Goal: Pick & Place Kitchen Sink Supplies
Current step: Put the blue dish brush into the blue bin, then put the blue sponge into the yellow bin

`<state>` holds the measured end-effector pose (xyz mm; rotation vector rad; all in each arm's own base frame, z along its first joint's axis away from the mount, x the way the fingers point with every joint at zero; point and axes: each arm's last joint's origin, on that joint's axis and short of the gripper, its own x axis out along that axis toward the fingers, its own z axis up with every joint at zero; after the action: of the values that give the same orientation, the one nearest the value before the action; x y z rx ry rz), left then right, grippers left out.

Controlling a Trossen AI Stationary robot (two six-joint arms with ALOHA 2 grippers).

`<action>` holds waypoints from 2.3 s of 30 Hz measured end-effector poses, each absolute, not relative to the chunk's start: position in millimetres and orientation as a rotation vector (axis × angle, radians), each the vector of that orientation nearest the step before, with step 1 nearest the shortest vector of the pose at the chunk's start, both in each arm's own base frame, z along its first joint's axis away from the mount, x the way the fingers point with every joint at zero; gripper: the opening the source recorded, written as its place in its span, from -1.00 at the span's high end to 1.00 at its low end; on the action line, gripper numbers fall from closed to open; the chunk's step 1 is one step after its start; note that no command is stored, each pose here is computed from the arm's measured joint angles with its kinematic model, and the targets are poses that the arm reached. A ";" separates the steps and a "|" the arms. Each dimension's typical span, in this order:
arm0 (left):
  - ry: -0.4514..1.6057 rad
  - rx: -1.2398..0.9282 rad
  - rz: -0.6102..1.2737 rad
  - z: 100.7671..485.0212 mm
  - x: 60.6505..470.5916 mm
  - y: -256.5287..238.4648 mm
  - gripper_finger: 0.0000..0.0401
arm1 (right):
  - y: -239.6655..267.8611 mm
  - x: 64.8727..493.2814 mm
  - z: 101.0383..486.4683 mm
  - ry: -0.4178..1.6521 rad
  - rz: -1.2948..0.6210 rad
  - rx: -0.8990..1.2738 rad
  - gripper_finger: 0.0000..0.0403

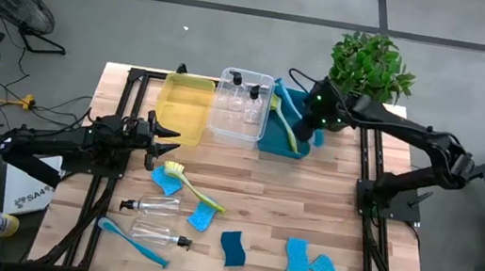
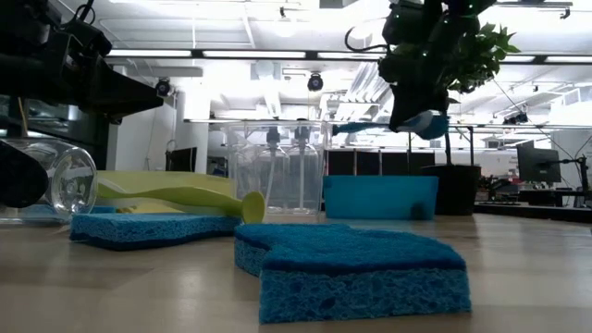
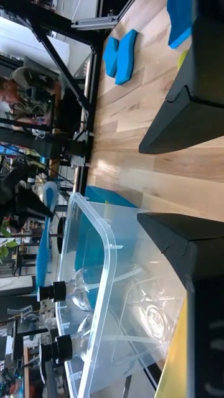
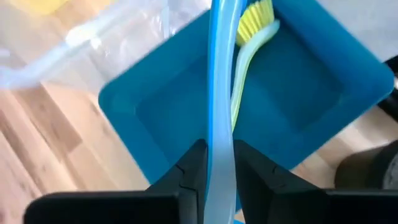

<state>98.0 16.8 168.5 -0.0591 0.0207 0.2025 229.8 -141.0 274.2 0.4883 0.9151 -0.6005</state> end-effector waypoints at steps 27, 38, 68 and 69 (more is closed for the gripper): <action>0.020 -0.059 0.202 168.5 97.9 16.8 0.20 | -173.3 260.8 212.8 1.047 -0.690 0.509 0.72; 0.020 -0.059 0.202 168.5 97.9 16.8 0.20 | -173.5 260.9 213.2 1.043 -0.691 0.510 0.50; 0.021 -0.059 0.202 168.5 97.9 16.8 0.20 | -128.0 238.4 269.5 0.973 -0.533 0.421 0.43; 0.021 -0.059 0.202 168.5 98.0 16.8 0.20 | -122.6 238.9 270.6 0.979 -0.518 0.417 0.43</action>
<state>98.0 16.8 168.5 -0.0587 0.0207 0.2021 238.9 -122.6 270.6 0.4167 0.9790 -0.5183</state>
